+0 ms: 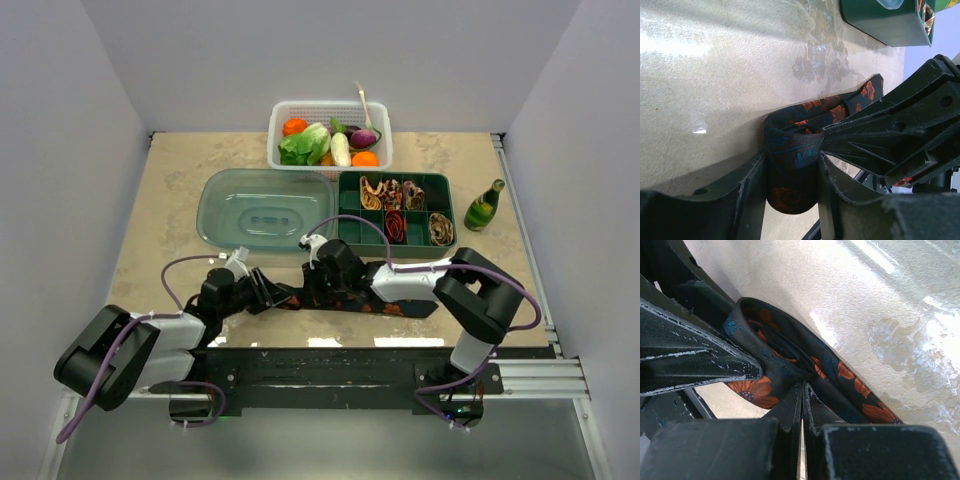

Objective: Roll the ties
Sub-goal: Roll the tie at the center of the board.

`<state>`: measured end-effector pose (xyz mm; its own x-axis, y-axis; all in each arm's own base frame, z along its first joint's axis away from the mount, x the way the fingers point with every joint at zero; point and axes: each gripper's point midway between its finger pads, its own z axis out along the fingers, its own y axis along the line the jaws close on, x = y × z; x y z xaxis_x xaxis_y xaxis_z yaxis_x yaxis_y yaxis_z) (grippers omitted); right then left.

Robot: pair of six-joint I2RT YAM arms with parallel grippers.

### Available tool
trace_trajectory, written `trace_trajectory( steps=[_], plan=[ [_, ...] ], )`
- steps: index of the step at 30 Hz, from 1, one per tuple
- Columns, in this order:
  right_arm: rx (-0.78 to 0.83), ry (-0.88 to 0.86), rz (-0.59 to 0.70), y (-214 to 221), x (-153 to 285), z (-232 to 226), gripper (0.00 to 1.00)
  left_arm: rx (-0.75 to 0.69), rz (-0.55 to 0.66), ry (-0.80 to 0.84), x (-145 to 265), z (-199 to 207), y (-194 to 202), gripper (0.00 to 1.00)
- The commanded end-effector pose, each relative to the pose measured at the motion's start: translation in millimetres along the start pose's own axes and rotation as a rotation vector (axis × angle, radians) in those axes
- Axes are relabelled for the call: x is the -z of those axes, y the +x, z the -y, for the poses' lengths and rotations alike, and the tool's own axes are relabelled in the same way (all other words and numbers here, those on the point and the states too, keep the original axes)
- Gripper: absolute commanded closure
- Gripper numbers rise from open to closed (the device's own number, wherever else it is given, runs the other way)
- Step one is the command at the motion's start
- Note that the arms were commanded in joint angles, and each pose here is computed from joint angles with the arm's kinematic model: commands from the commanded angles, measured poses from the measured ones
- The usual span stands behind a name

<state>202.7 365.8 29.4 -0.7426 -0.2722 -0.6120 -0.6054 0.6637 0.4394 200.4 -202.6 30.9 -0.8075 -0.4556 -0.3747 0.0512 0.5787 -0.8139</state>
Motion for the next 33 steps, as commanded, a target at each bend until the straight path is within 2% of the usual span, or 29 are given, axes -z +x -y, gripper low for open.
trace_trajectory(
  steps=[1,6,15,33],
  plan=[
    [0.002,-0.044,0.049,-20,-6,-14,1.0,-0.053,0.001,0.021,-3,9,-7,0.6],
    [0.0,-0.054,0.05,-22,-7,-17,1.0,-0.081,-0.016,-0.045,-7,5,-13,0.71],
    [0.0,-0.056,0.05,-24,-8,-18,1.0,-0.189,0.006,-0.156,-6,10,-30,0.82],
    [-0.012,-0.004,0.007,2,-20,2,1.0,-0.116,0.094,-0.068,-4,22,-36,0.83]
  ],
)
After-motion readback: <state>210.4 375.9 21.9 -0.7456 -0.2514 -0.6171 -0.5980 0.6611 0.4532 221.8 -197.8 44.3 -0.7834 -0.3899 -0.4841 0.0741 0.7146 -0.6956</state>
